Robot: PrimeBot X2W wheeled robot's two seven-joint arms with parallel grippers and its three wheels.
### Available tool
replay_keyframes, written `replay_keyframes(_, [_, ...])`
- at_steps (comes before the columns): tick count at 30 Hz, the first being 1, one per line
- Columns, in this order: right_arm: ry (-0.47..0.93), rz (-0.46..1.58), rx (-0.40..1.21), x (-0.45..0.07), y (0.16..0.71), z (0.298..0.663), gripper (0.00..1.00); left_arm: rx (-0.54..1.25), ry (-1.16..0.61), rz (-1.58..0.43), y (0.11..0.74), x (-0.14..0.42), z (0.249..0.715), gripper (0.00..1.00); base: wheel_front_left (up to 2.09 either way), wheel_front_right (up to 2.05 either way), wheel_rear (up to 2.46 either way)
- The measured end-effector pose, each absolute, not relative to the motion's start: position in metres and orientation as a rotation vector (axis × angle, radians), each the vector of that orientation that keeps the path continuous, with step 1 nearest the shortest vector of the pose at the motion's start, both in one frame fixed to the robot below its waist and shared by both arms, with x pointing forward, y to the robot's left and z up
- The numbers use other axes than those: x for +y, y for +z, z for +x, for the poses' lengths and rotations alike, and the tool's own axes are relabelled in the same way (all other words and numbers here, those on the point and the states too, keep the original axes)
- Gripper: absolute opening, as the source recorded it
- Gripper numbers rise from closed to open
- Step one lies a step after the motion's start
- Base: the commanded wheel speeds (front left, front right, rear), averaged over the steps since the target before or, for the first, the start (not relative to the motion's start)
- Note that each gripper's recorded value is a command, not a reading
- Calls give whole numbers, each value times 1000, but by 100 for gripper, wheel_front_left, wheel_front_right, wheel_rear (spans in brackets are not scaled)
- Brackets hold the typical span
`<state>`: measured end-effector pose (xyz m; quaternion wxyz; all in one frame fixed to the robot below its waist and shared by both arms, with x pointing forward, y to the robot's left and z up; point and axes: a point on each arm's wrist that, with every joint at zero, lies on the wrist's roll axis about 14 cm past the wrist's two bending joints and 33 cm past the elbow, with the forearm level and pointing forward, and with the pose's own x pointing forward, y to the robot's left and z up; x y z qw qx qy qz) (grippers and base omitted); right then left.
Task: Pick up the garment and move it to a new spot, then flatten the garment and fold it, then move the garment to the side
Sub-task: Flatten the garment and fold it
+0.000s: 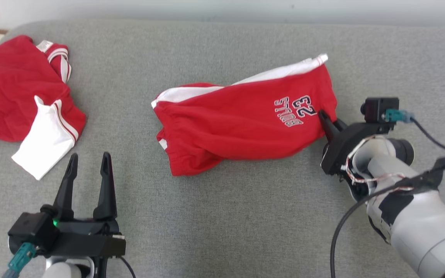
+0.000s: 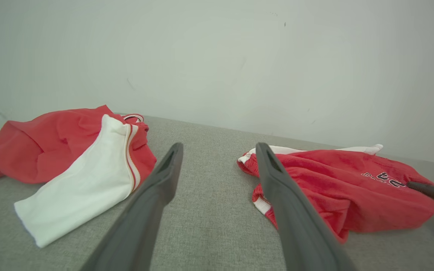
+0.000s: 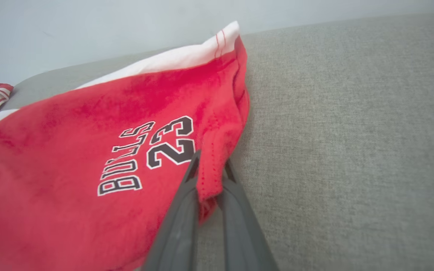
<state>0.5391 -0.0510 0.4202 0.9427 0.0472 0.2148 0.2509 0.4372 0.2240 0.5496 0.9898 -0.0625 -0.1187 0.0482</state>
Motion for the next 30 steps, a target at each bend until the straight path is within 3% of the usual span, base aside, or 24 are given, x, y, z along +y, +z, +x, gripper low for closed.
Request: replay_keyframes(30, [468, 152, 435, -90, 422, 454, 0, -282, 57, -144, 570, 207, 397, 100, 0, 0, 0])
